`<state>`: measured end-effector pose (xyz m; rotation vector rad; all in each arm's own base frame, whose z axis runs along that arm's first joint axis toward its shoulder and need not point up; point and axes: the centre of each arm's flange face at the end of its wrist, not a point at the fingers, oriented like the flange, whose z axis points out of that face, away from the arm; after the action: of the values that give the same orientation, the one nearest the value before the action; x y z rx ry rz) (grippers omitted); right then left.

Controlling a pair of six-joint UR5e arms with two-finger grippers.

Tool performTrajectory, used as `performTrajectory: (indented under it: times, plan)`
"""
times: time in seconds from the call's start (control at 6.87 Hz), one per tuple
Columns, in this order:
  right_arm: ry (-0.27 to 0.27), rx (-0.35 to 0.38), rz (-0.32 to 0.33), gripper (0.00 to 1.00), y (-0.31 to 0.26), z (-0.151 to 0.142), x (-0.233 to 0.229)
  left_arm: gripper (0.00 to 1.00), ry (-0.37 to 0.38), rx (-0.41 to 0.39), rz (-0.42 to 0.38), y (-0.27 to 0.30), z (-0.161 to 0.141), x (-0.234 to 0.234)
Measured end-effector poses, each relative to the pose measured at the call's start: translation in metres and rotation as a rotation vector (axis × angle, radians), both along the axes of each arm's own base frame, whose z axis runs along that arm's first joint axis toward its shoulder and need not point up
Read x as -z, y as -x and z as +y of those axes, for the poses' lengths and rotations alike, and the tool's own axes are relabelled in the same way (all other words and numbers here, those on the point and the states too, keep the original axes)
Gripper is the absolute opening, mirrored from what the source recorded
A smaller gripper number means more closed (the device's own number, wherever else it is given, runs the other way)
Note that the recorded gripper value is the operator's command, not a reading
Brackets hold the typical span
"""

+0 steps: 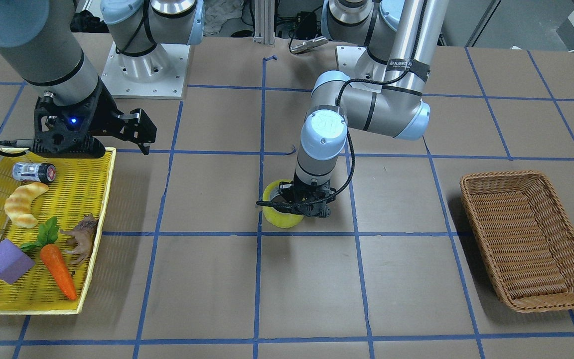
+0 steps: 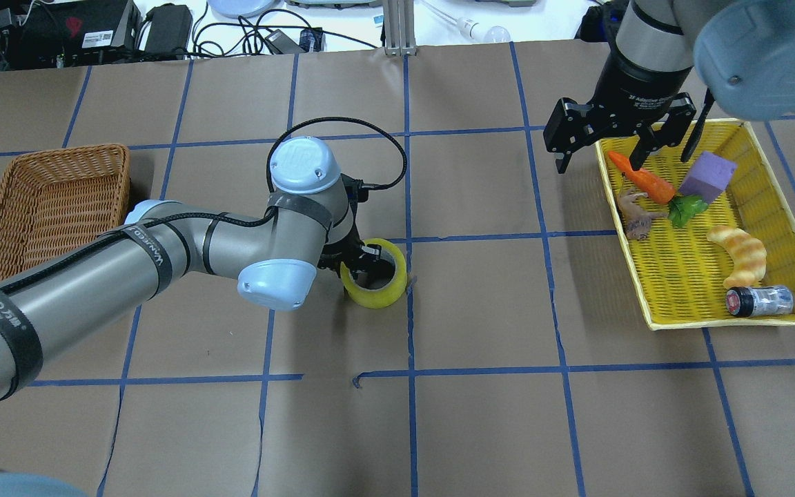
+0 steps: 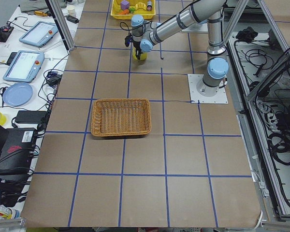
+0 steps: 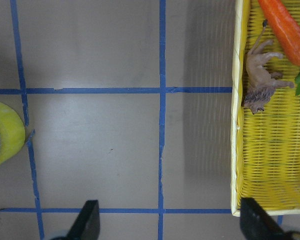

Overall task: Transfer tape with both arms
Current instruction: 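Lower the left gripper onto the tape roll rim and close it, then carry the tape roll with the left gripper over the wicker basket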

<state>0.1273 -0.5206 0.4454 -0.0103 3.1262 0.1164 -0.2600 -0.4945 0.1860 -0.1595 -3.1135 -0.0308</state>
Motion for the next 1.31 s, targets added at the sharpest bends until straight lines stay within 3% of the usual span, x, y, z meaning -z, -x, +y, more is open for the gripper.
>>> performTrajectory:
  times: [0.58, 1.02, 1.31]
  plan:
    - [0.001, -0.001, -0.001, 1.0, 0.0, 0.0, -0.001, 0.0, 0.056, -0.053, -0.017, -0.135, -0.057, -0.044]
    - [-0.001, -0.002, 0.001, 1.0, 0.0, 0.0, 0.0, 0.0, 0.065, 0.066, -0.126, -0.257, -0.094, -0.114]
    - [0.0, 0.0, 0.0, 1.0, 0.0, 0.0, 0.0, 0.0, 0.045, 0.125, -0.161, -0.375, -0.083, -0.126]
